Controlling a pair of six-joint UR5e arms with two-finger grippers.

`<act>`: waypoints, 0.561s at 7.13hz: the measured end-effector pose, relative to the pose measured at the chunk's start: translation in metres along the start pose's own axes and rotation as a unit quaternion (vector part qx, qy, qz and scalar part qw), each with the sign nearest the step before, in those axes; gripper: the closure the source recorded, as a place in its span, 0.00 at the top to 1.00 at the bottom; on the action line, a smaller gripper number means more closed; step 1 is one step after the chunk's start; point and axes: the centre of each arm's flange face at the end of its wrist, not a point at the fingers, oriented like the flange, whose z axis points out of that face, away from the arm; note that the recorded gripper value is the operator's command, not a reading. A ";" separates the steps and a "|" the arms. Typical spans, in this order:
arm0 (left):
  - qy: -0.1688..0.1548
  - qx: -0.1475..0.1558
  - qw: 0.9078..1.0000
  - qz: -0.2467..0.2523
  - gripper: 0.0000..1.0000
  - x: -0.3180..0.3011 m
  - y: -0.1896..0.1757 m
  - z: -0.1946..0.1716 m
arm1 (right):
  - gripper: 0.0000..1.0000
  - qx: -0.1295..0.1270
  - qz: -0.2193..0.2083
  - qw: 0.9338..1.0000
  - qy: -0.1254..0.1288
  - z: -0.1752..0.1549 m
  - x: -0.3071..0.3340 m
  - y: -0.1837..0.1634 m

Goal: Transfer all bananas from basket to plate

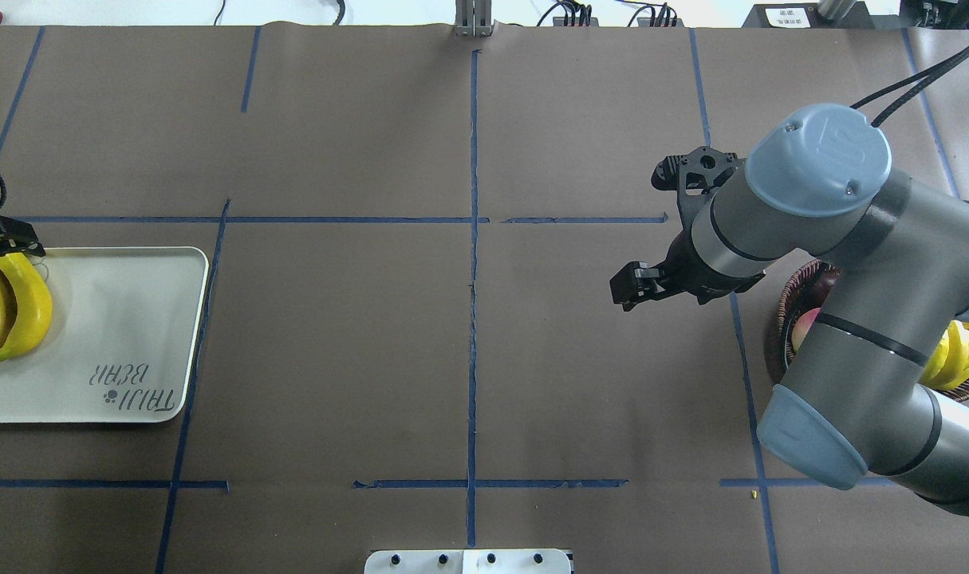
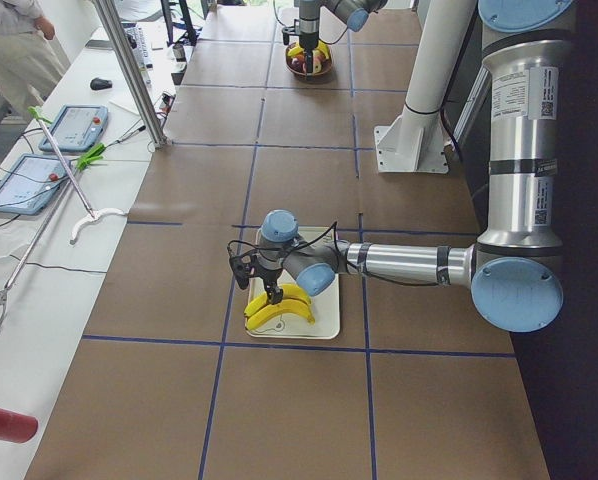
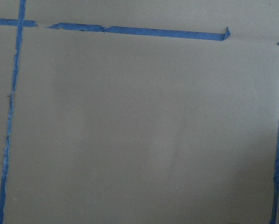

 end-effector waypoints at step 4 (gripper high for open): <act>0.087 -0.051 0.991 0.085 1.00 0.084 0.055 -0.053 | 1.00 -0.008 -0.050 0.998 0.038 0.001 0.097 0.041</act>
